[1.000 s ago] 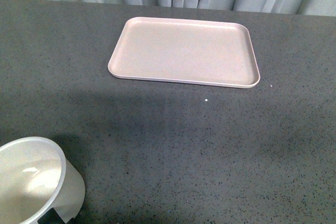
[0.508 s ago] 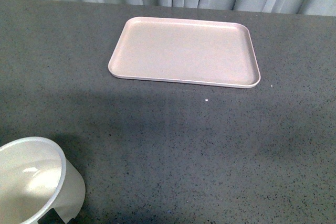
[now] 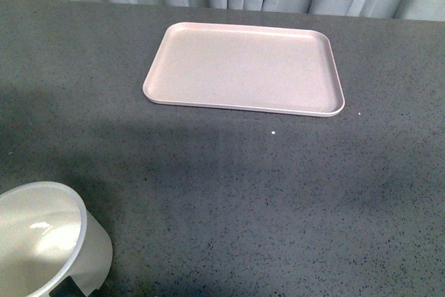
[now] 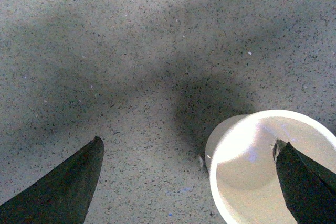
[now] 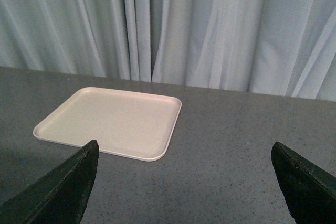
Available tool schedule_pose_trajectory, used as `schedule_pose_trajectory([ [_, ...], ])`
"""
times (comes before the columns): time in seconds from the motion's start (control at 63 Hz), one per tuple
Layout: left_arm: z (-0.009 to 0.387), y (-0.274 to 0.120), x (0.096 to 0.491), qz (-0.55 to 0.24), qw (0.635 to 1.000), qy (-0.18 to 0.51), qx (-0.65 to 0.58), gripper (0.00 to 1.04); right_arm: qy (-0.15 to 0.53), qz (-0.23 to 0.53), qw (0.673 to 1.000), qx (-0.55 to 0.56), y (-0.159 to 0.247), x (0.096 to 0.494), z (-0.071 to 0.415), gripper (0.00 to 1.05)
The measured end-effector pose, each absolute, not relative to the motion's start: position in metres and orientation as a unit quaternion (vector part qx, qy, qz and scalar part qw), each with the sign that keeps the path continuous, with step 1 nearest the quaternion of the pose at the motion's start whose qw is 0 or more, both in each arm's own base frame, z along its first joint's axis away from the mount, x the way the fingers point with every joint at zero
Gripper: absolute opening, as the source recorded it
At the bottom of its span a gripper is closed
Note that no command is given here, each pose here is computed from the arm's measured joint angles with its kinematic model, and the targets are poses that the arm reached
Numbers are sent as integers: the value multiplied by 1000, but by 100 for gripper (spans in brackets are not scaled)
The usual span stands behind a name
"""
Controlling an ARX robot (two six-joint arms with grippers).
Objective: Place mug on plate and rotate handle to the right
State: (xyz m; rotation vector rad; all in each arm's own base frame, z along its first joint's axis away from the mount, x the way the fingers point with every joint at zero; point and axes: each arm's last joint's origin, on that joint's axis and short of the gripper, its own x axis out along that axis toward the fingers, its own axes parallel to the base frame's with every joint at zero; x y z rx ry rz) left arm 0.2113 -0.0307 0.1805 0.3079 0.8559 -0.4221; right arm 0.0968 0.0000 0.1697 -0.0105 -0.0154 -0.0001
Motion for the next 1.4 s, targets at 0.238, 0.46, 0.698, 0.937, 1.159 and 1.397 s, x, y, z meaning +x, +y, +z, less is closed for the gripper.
schedule_pose_trajectory([
  [0.238,166,-30,225,-224,860,429,163,95,-8,0,1000,-5,0,97,170,96],
  [0.46,153,-30,227,-257,836,449,183,95,-8,0,1000,-5,0,97,170,96],
  [0.698,136,-30,231,-272,811,475,206,95,-8,0,1000,-5,0,97,170,95],
  [0.937,122,-32,239,-267,798,491,224,60,-8,0,1000,-5,0,97,170,95],
  [1.159,129,-35,246,-269,800,493,213,20,-8,0,1000,-5,0,97,170,96],
  [1.397,148,-39,247,-269,804,502,174,2,-8,0,1000,-5,0,97,170,96],
])
